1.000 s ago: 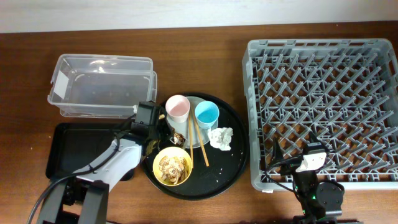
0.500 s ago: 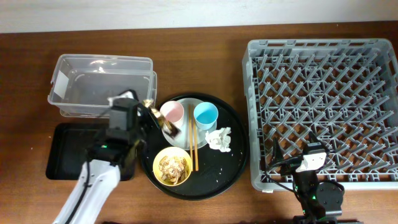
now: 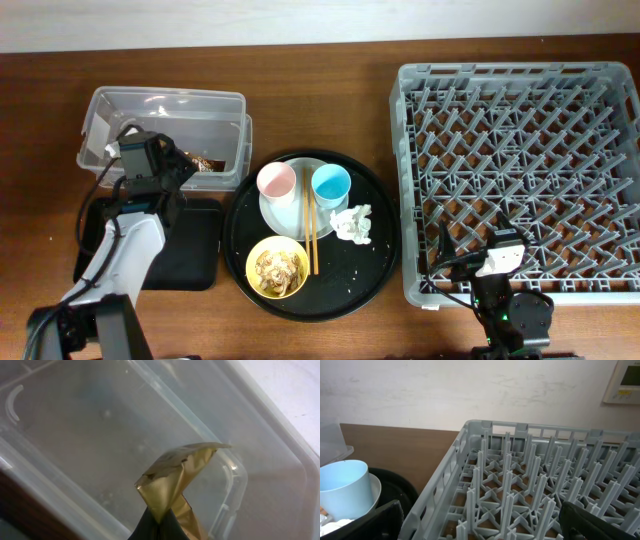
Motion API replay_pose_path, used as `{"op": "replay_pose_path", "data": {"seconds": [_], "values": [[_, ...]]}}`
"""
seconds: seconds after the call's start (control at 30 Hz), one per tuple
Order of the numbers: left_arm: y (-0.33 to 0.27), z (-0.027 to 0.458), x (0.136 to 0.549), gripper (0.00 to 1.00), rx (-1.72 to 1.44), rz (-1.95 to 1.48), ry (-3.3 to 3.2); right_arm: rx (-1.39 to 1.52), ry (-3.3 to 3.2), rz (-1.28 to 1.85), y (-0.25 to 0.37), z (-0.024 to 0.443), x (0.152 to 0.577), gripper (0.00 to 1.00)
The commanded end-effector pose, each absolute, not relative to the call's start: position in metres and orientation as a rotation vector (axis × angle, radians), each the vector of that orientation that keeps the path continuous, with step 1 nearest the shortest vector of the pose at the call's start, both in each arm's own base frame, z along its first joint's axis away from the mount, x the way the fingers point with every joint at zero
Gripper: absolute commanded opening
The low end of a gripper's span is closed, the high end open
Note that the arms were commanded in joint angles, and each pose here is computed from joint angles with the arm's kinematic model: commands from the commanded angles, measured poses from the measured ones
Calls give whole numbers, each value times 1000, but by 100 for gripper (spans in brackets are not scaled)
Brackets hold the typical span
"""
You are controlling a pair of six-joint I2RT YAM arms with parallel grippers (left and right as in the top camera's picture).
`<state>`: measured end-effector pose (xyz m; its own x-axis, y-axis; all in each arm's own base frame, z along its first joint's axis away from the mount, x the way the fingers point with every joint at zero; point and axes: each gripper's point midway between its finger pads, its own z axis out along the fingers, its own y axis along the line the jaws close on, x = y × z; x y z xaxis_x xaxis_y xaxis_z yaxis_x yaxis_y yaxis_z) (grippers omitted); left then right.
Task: Sort waste into correct bins and load items into the dishwasher rack
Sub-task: 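Grasp the crumpled white tissue with the left gripper and drop it in the clear bin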
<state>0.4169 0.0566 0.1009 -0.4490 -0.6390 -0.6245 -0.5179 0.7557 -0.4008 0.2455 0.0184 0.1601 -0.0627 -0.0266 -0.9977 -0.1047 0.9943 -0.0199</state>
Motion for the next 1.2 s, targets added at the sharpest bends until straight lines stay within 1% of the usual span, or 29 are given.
{"op": "replay_pose_path", "data": {"seconds": [0.0,0.07,0.13,0.2,0.23,0.33,0.37,0.4,0.43,0.5,0.53,0.57,0.6,0.63,0.7,0.73,0.77,0.8,0.9,0.93,0.97,1.0,1.17], "values": [[58,137,410,1,-829,-197,2082,-93,1637,63,17,158,245,98],[57,153,401,1,-824,-199,2068,-93,1637,63,17,158,245,98],[58,157,403,7,-796,-184,2054,-93,1637,63,17,158,245,98],[60,170,415,12,-747,-185,1996,-93,1637,63,17,158,245,98],[60,169,416,12,-746,-186,1994,-93,1637,63,17,158,245,98],[62,136,433,12,-757,-178,2030,-93,1637,63,17,158,245,98],[61,128,436,24,-748,-175,2043,-93,1637,63,17,158,245,98],[49,136,441,27,-650,-228,2055,-93,1637,63,17,158,245,98],[28,163,442,27,-545,-338,2051,-93,1637,63,17,158,245,98],[4,209,423,27,-487,-377,2057,-93,1637,63,17,158,245,98],[-19,230,404,27,-405,-408,2121,-93,1637,63,17,158,245,98],[-70,234,373,27,-236,-561,2255,-93,1637,63,17,158,245,98],[-101,228,354,27,-129,-647,2328,-93,1637,63,17,158,245,98],[-128,216,334,30,-53,-694,2415,-93,1637,63,17,158,245,98],[-184,196,293,50,160,-753,2543,-93,1637,63,17,158,245,98],[-201,192,283,65,234,-759,2560,-93,1637,63,17,158,245,98],[-218,183,273,72,307,-729,2584,-93,1637,63,17,158,245,98],[-238,168,259,98,404,-676,2618,-93,1637,63,17,158,245,98],[-269,142,247,99,534,-628,2647,-93,1637,63,17,158,245,98],[-277,134,247,95,548,-630,2655,-93,1637,63,17,158,245,98],[-278,126,249,95,526,-603,2673,-93,1637,63,17,158,245,98],[-273,107,256,94,457,-470,2705,-93,1637,63,17,158,245,98],[-281,73,277,93,438,-242,2640,-93,1637,63,17,158,245,98]]}}
